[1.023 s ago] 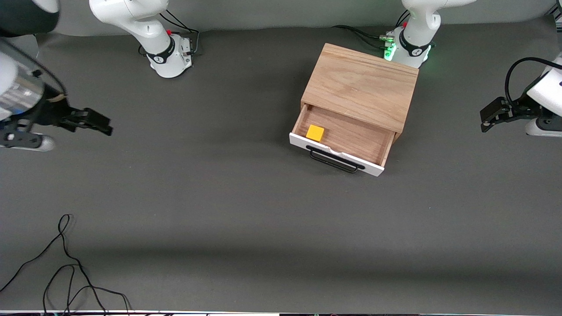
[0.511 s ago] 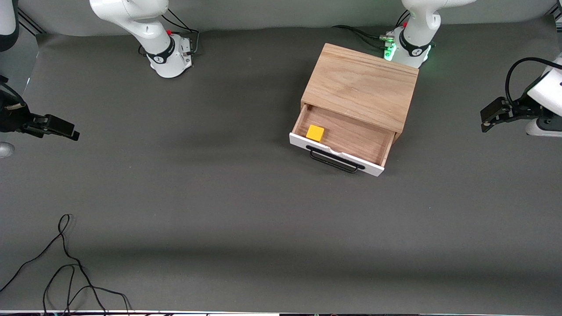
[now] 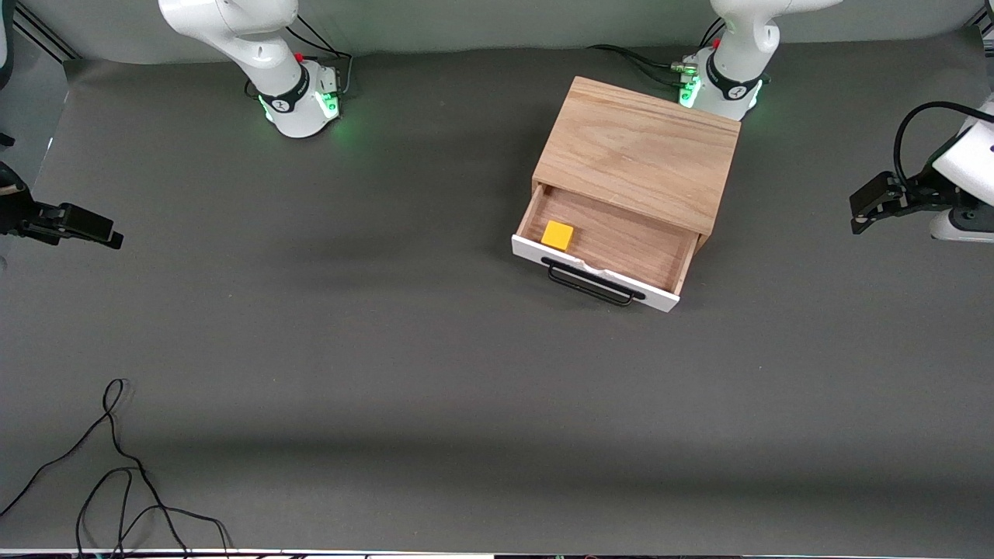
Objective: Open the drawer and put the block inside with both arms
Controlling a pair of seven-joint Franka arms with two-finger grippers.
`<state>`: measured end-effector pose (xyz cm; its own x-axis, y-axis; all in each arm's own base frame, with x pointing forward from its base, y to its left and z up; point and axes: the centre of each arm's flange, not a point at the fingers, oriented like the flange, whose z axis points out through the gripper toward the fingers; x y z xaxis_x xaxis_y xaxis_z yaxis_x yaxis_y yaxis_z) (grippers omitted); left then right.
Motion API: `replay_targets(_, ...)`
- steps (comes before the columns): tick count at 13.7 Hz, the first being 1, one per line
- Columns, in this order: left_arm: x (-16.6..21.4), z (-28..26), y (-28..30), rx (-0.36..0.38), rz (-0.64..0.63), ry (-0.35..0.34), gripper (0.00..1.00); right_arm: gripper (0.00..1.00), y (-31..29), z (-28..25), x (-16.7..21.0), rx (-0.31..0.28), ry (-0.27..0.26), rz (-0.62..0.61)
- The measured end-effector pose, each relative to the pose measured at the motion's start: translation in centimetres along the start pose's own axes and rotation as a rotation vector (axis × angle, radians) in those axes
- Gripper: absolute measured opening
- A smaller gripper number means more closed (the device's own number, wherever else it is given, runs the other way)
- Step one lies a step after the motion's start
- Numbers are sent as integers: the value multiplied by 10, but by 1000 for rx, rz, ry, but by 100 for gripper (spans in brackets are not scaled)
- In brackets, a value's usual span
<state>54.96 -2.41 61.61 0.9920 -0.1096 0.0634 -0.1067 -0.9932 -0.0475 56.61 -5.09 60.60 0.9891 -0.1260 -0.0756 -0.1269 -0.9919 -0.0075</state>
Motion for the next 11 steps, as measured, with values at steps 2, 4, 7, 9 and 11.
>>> replay_targets(2,0,0,0,0,0,0,100,100,4,0,0,1,0,4)
replay_targets(4,0,0,0,0,0,-1,100,100,3,0,0,1,0,1)
replay_targets(7,0,0,0,0,-1,-1,100,100,0,0,0,1,0,-3)
replay_targets(9,0,0,0,0,-1,-2,100,100,0,0,0,1,0,-4)
replay_targets(11,-1,0,0,0,-1,-5,100,100,0,0,0,1,0,-4)
